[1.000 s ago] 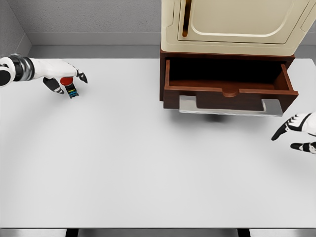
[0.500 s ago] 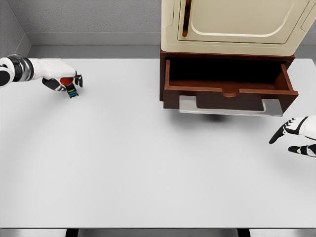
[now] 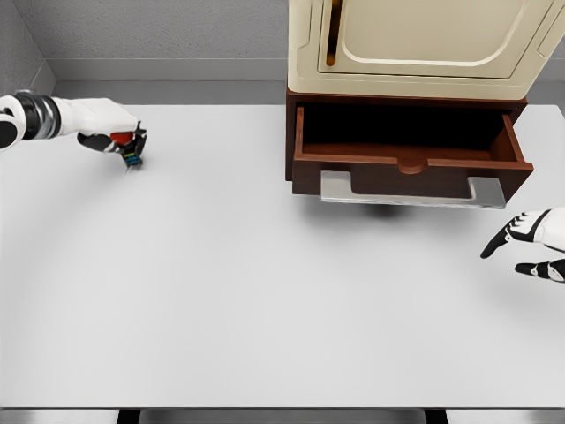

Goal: Put the switch into the drawer with left arm, and close the drawer with right arm

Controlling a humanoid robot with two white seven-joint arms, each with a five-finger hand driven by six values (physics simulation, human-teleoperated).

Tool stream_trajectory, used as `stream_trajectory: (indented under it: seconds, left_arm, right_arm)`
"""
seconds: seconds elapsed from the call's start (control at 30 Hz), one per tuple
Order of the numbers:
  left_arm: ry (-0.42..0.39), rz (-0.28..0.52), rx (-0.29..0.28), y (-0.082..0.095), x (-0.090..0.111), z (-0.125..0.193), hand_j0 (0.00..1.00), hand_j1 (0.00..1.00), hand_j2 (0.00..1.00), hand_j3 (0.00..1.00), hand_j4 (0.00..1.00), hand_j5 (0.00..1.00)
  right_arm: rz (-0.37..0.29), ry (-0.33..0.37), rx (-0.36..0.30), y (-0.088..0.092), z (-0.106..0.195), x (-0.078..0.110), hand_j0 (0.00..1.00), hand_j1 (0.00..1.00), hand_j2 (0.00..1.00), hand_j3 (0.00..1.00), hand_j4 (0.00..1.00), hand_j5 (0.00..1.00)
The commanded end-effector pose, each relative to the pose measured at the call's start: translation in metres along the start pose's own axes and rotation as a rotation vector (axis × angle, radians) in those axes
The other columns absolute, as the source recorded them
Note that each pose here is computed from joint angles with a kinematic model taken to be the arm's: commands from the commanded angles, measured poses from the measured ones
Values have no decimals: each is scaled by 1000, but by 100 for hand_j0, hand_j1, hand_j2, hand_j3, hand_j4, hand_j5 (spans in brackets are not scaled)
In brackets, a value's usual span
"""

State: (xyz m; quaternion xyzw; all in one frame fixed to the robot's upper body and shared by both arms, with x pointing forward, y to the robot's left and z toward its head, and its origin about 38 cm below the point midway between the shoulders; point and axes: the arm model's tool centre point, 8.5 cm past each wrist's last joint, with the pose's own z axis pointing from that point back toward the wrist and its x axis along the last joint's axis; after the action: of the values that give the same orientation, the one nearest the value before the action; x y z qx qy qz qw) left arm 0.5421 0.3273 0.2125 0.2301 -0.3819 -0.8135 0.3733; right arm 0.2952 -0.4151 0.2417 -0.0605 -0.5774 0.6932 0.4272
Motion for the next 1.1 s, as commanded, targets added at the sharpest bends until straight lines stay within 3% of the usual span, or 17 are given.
stream_trajectory:
  seconds: [0.0,0.3,0.6,0.8,1.07]
  left_arm:
    - [-14,-31,28,11,7,3,41,41,41,41,41,41]
    - [-58,-134,128,46,24,31,35,35,35,35,35,35]
    - [-177,-89,244,70,46,43,35,35,35,35,35,35]
    - [-306,-183,338,104,95,54,35,35,35,35,35,35]
    - [-421,-193,401,127,134,42,35,35,35,35,35,35]
  right_arm:
    - [-5,-1,-3,-1,0,0,63,63,63,63,63,63]
    - [-5,-1,-3,-1,0,0,63,63,63,63,63,63]
    - [-7,-1,-3,0,0,0,63,63,63,63,63,63]
    - [-8,-1,-2,0,0,0,63,63,63,63,63,63]
    - [-9,0,-1,1,0,0,63,63,63,63,63,63]
